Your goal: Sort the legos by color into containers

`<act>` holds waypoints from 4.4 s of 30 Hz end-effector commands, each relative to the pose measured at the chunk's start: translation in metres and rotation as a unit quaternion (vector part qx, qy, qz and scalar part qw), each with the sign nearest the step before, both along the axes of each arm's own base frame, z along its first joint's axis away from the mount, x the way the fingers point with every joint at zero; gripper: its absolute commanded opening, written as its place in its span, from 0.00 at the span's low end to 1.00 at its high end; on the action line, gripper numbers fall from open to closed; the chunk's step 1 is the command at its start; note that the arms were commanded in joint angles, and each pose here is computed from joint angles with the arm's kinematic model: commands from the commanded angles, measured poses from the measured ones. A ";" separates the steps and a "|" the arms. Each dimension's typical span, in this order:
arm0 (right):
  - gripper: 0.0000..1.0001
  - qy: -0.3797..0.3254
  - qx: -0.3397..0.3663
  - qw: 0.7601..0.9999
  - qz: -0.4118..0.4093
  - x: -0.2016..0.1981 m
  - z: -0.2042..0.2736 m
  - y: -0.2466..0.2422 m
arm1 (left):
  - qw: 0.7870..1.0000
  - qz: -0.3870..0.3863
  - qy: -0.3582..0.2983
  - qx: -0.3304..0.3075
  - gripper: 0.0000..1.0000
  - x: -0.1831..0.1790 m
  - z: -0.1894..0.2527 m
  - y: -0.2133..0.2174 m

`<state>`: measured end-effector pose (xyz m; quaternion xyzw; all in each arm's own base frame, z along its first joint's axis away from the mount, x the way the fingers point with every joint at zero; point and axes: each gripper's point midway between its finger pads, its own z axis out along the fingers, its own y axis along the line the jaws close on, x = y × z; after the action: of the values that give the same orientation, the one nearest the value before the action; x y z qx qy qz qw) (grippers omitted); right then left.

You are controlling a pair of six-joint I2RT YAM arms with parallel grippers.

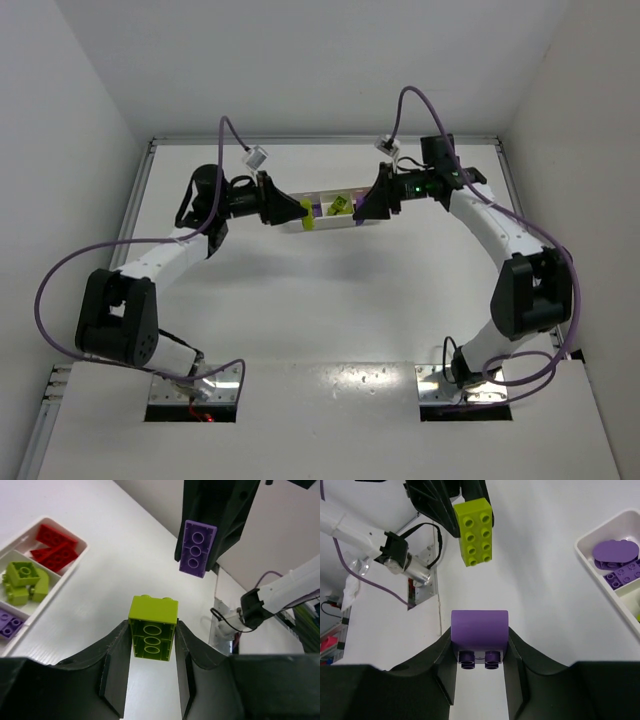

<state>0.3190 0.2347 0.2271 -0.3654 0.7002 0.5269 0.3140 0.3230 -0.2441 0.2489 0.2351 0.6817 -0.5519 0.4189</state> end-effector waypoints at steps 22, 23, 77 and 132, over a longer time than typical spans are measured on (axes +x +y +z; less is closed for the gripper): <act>0.00 -0.016 -0.062 0.984 -0.167 0.150 -0.083 0.116 | 0.950 0.296 -0.030 0.099 0.00 0.033 0.007 0.131; 0.00 -0.016 -0.066 0.984 -0.167 0.155 -0.091 0.123 | 0.948 0.301 -0.029 0.100 0.00 0.034 0.007 0.135; 0.73 -0.072 -0.105 0.896 -0.426 0.131 -0.001 -0.140 | 0.982 0.129 0.026 0.137 0.00 0.169 -0.094 -0.041; 0.94 -0.008 -0.228 0.869 -0.438 0.088 -0.111 -0.203 | 0.872 0.326 0.099 0.352 0.99 0.074 -0.121 0.161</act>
<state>0.4105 0.0449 0.1096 -0.0719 0.8924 0.1819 0.4067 0.4094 -0.1046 0.1312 0.0719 0.9019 -0.1744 0.3887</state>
